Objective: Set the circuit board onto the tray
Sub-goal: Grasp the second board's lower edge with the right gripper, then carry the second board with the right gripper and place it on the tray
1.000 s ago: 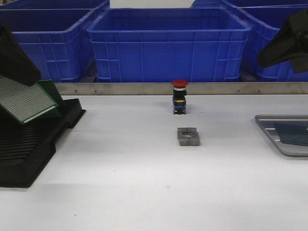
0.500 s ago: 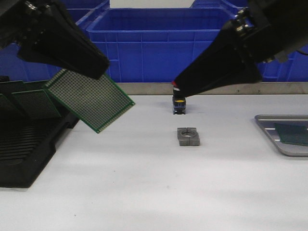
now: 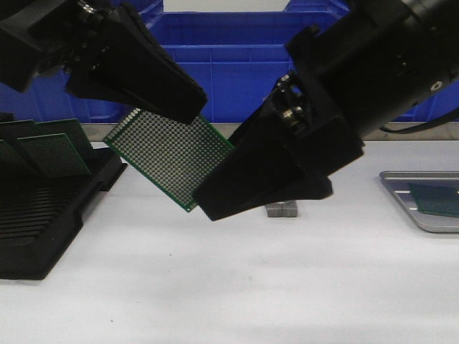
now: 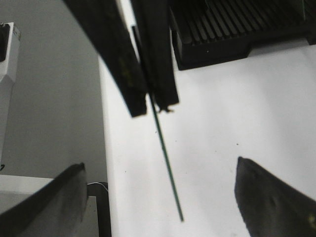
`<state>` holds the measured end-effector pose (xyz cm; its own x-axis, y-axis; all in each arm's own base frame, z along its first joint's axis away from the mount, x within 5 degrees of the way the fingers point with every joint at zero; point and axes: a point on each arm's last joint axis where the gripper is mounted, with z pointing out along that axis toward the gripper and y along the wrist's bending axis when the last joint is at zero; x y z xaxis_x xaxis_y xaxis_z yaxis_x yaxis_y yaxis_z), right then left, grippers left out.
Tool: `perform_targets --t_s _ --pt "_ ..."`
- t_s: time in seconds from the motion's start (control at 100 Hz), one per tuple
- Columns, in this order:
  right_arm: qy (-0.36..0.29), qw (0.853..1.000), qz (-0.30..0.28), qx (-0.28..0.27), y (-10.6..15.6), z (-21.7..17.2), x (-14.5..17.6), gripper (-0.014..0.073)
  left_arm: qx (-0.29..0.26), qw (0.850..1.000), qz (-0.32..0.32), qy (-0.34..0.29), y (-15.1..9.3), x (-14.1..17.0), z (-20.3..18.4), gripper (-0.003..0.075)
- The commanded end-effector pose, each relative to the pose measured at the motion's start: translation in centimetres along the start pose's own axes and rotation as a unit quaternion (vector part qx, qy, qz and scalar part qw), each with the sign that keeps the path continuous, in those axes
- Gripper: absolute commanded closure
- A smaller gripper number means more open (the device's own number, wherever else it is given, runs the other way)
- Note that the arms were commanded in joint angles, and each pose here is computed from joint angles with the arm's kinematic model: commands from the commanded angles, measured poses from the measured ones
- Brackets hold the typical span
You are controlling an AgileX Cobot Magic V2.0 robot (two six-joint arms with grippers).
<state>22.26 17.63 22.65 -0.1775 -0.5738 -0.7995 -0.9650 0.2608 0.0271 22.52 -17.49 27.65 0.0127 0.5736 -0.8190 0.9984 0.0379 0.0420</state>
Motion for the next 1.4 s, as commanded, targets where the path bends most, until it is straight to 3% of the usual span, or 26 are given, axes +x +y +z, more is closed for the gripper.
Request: perform_targets --t_s 0.0,0.07,0.21,0.28,0.41,0.48,0.55,0.67,0.77,1.05,1.19,1.39 --pt "-0.045 0.999 -0.005 0.003 0.0 -0.4 -1.9 0.0044 -0.003 0.999 0.002 -0.043 -0.3 -1.9 -0.8 0.074" --pt "-0.054 0.998 0.011 0.004 -0.2 -0.2 -2.0 0.0165 0.0 0.999 0.002 -0.044 -0.3 -1.9 -0.8 0.074" --pt "-0.06 0.998 0.019 0.005 -0.2 -0.2 -2.1 0.0531 0.005 0.999 0.002 -0.045 -0.4 -2.0 -0.8 0.074" --pt "-0.06 0.998 0.019 0.004 -0.2 -0.2 -2.1 0.0671 0.005 0.999 0.002 -0.045 -0.4 -2.0 -0.8 0.074" --pt "-0.062 0.998 0.022 0.003 -0.2 -0.2 -2.1 0.0657 0.005 0.999 0.002 -0.045 -0.4 -2.0 -0.8 0.0738" --pt "-0.062 0.998 0.022 0.003 -0.2 -0.2 -2.1 0.0657 0.005 0.999 0.001 -0.045 -0.4 -2.0 -0.8 0.0696" --pt "-0.062 0.998 0.023 0.003 -0.2 -0.2 -2.1 0.0657 0.005 0.999 0.001 -0.045 -0.4 -2.0 -0.8 0.059" --pt "-0.062 0.998 0.027 0.002 -0.2 -0.2 -2.1 0.0657 0.002 0.999 0.0 -0.044 -0.3 -1.9 -0.8 0.0324" --pt "-0.058 0.998 0.037 0.009 -0.3 -0.2 -1.9 0.0657 -0.018 0.999 -0.001 -0.041 0.0 -1.9 -0.8 0.0199" --pt "-0.008 0.985 0.134 0.104 -2.7 -1.4 2.9 0.0657 -0.086 0.996 -0.008 -0.034 1.4 -1.6 -1.5 0.0184" --pt "0.006 0.958 0.221 0.182 -5.0 -3.0 5.9 0.0657 -0.09 0.995 -0.01 -0.034 1.5 -1.4 -1.7 0.0186" --pt "-0.007 0.878 0.353 0.322 -8.9 -6.6 9.6 0.0657 -0.09 0.995 -0.01 -0.034 1.5 -1.4 -1.7 0.0186"
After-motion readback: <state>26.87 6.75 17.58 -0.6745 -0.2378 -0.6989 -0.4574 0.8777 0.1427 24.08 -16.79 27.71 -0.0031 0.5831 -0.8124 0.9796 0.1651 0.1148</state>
